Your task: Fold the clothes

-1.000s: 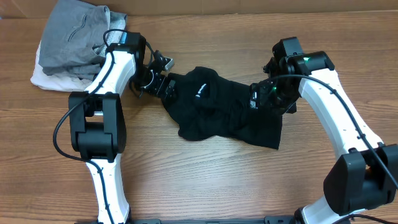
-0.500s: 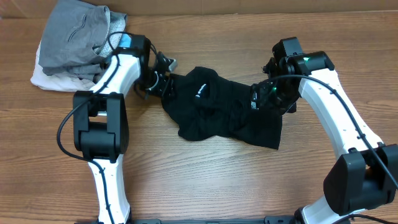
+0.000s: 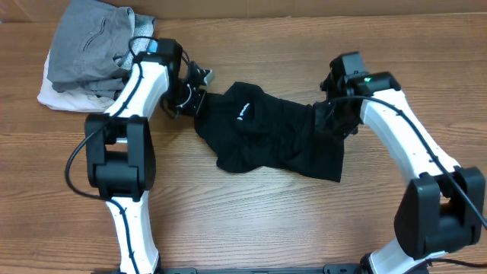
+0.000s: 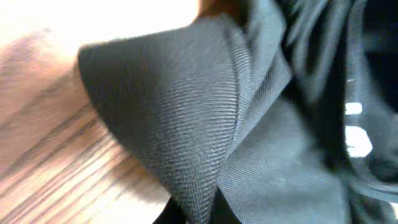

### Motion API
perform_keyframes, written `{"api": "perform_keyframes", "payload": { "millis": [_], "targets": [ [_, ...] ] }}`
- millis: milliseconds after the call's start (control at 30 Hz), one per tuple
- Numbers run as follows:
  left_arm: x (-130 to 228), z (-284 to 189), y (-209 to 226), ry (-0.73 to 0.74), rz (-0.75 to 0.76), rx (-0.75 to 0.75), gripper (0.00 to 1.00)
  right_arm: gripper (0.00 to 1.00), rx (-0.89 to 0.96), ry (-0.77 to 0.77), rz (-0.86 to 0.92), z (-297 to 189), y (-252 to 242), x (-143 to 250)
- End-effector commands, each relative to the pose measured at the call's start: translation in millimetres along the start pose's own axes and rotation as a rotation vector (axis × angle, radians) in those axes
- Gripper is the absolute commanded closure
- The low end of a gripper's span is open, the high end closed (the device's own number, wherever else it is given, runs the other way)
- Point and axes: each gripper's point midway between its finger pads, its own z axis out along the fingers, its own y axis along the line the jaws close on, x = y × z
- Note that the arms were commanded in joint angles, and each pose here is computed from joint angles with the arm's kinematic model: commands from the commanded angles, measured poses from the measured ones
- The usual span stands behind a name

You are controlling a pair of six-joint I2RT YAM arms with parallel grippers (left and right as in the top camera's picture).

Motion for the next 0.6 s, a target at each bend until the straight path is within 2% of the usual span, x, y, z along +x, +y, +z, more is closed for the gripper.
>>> {"api": "perform_keyframes", "payload": {
  "millis": [0, 300, 567],
  "targets": [
    [-26.3, -61.4, -17.8, -0.141, 0.057, -0.060, 0.96, 0.96, 0.019, 0.024, 0.045, 15.9, -12.9, 7.2],
    [-25.9, -116.8, -48.1, -0.235, 0.108, -0.087, 0.96, 0.96, -0.025, -0.002, 0.097, 39.0, -30.1, 8.4],
    [-27.4, -106.2, -75.9, -0.216, 0.168, -0.068, 0.96, 0.96, -0.150, -0.026, 0.087, 67.2, -17.5, 17.3]
  ]
}}
